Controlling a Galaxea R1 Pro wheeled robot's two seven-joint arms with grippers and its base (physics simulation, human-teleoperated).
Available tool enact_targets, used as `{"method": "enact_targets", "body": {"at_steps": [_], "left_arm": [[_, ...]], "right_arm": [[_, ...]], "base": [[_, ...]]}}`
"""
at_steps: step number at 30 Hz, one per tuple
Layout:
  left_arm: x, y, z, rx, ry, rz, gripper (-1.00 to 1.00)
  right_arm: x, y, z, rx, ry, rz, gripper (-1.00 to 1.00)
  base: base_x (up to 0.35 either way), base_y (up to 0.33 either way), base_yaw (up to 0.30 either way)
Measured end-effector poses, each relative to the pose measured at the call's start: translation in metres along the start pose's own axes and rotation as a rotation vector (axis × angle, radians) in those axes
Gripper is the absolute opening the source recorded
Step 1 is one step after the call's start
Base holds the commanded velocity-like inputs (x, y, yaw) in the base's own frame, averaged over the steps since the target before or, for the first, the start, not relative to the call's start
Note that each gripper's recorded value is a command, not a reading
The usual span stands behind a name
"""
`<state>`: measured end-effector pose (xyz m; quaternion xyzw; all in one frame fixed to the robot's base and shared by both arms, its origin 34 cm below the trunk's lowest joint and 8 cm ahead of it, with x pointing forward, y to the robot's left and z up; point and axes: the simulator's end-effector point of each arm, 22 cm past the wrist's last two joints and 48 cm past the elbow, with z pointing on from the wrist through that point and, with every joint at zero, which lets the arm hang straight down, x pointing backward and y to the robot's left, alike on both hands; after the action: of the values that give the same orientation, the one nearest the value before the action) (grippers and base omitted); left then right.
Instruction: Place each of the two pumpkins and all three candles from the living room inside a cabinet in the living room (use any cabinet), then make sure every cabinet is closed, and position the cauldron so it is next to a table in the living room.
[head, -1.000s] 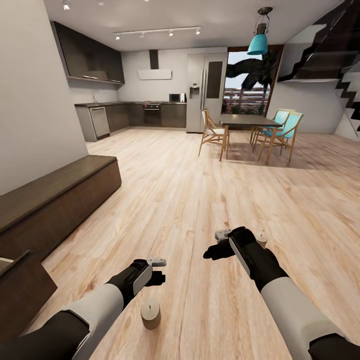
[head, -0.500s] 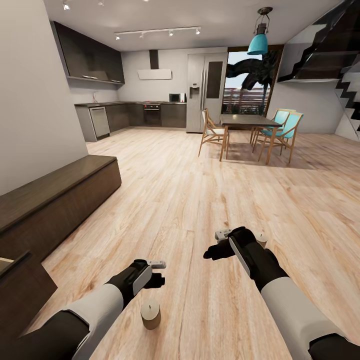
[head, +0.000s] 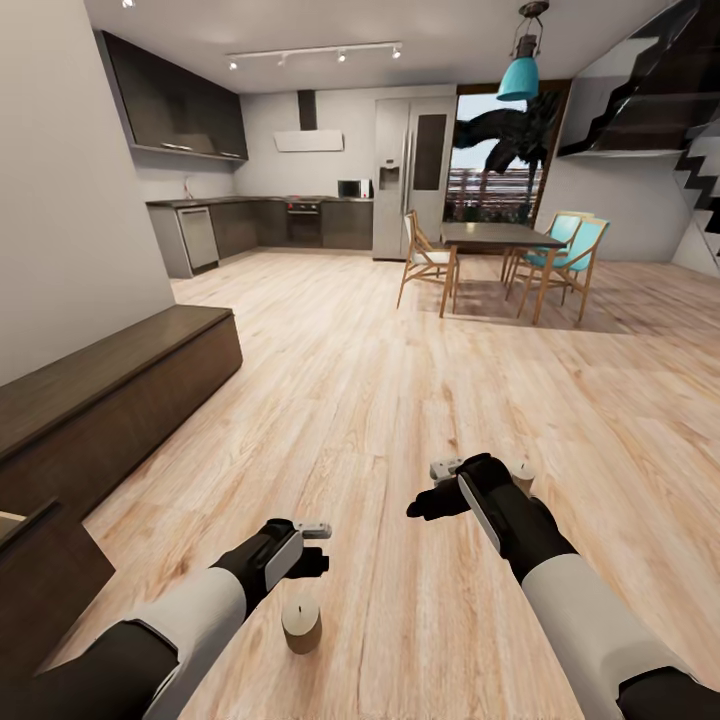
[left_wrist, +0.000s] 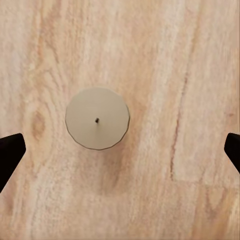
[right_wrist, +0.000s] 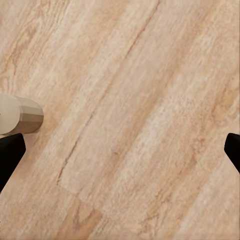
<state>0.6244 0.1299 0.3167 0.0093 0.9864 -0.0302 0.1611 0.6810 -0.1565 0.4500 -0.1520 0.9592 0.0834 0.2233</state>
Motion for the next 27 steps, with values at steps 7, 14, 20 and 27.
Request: {"method": "enact_targets", "body": {"at_steps": [7, 14, 20, 27], "left_arm": [[0.011, 0.002, 0.014, 0.000, 0.029, -0.004, 1.00], [0.021, 0.002, 0.027, 0.000, 0.058, -0.007, 1.00], [0.031, 0.003, 0.038, 0.000, 0.082, -0.009, 1.00], [0.038, 0.005, 0.047, -0.002, 0.098, -0.011, 1.00]], "right_arm": [[0.010, -0.001, 0.015, -0.007, 0.027, 0.007, 1.00], [0.020, -0.002, 0.030, -0.015, 0.054, 0.013, 1.00], [0.028, -0.003, 0.042, -0.021, 0.077, 0.019, 1.00], [0.036, -0.003, 0.053, -0.026, 0.096, 0.023, 1.00]], "base": [[0.000, 0.000, 0.000], [0.000, 0.000, 0.000], [0.000, 0.000, 0.000], [0.000, 0.000, 0.000]]}}
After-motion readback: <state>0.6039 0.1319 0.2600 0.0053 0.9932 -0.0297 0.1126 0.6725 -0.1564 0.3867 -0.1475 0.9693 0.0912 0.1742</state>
